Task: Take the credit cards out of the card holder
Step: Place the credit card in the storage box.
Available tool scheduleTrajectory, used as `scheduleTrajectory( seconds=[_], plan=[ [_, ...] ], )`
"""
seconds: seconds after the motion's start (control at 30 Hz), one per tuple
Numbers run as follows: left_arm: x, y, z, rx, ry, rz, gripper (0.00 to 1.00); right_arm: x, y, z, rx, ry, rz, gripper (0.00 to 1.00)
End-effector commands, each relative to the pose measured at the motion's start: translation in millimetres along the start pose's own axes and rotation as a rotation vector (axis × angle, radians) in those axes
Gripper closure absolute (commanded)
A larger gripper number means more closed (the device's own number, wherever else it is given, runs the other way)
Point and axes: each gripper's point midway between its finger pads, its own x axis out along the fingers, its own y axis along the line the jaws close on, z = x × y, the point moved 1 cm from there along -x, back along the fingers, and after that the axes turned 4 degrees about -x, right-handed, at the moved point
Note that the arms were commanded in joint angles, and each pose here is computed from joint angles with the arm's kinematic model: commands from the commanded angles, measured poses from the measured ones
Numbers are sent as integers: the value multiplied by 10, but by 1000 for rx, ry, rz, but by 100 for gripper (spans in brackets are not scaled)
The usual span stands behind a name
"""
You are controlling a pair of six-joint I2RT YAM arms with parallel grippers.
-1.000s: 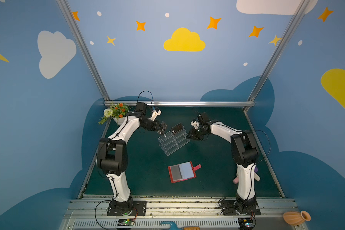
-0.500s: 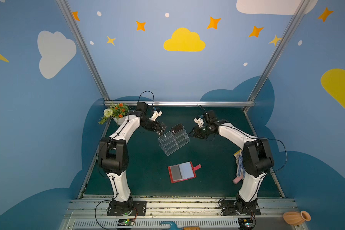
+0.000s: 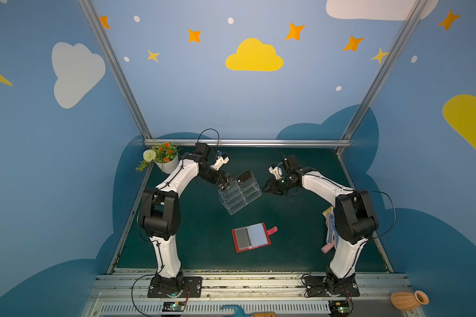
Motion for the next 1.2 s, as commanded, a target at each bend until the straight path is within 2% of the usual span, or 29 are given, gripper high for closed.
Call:
scheduleTrajectory(
  seconds=[0.0, 0.5, 1.17],
  plan=[
    [-3, 35, -38, 20, 25, 25, 96, -126, 86, -28, -12, -11, 24, 60],
    [38, 0, -14, 38, 31, 40, 96, -110, 88, -71, -6, -5, 38, 61],
    [158, -22, -119, 95, 95, 81, 96, -57, 68, -121, 2, 13, 51, 62]
  ],
)
